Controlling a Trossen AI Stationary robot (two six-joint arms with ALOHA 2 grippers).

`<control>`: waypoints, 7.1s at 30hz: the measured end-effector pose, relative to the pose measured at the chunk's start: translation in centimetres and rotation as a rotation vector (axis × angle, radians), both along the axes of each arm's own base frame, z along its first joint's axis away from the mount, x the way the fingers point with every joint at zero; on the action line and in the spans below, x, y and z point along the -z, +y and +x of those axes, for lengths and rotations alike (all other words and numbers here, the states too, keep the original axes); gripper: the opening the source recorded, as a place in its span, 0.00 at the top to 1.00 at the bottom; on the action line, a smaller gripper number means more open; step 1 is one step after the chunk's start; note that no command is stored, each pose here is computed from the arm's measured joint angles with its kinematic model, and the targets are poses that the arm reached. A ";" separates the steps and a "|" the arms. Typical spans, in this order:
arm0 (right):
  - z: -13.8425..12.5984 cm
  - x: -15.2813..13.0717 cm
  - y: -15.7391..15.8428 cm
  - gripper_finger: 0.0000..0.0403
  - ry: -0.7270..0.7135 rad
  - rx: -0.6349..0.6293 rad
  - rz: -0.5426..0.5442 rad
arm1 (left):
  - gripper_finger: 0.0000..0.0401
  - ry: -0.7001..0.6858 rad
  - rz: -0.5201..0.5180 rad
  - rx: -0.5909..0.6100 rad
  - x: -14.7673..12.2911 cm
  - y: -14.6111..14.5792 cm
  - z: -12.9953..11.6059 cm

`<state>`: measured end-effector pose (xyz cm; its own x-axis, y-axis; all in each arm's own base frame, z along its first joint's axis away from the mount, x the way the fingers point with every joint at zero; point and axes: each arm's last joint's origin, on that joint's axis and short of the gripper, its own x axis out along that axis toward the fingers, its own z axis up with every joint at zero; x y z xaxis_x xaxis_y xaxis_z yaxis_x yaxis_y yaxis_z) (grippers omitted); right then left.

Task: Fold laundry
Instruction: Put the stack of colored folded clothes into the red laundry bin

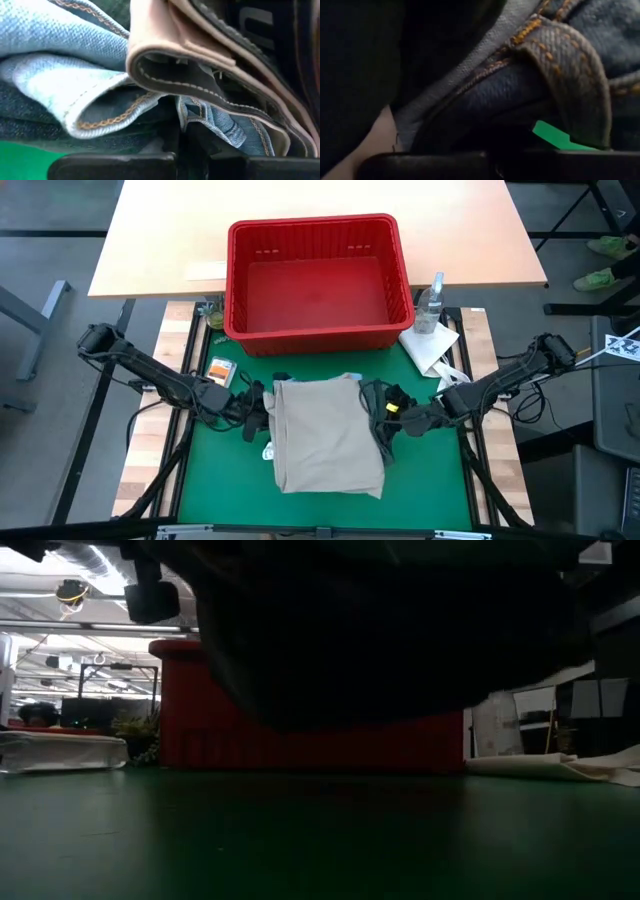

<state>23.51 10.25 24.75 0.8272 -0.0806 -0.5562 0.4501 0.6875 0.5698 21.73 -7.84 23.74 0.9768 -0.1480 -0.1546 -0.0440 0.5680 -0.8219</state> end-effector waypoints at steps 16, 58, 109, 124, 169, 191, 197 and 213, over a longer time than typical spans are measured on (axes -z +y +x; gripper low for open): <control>0.3 -1.4 -3.5 0.98 -0.034 0.059 0.050 | 0.99 -0.057 -0.032 -0.064 -1.0 2.2 0.3; 1.3 4.2 -4.5 0.96 0.413 -0.064 0.111 | 0.99 0.476 0.013 -0.066 4.4 -0.1 -0.4; 0.5 9.6 -3.9 0.58 0.875 -0.259 0.207 | 0.99 0.642 0.085 -0.038 6.7 -0.7 -0.8; -0.1 11.1 -4.0 0.58 0.930 -0.220 0.220 | 0.99 0.643 0.083 -0.034 6.7 -0.7 -0.8; 2.2 10.3 2.3 0.99 0.544 -0.510 0.364 | 0.99 0.589 -0.123 0.062 4.7 -0.7 -1.3; 3.2 5.1 0.7 0.99 0.181 -0.451 0.341 | 0.99 0.497 -0.236 0.068 2.4 -0.3 -2.3; 3.0 3.6 -0.2 0.99 0.097 -0.411 0.291 | 0.99 0.438 -0.251 0.042 1.4 0.1 -2.9; 2.1 0.8 -1.4 1.00 -0.052 -0.317 0.145 | 0.99 0.334 -0.234 -0.015 0.0 1.7 -3.0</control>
<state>25.60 8.90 23.90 0.8257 0.2616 -0.4998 0.1951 0.6990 0.6880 18.71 -6.14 23.74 0.8811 -0.2025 -0.4273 -0.3372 0.3645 -0.8680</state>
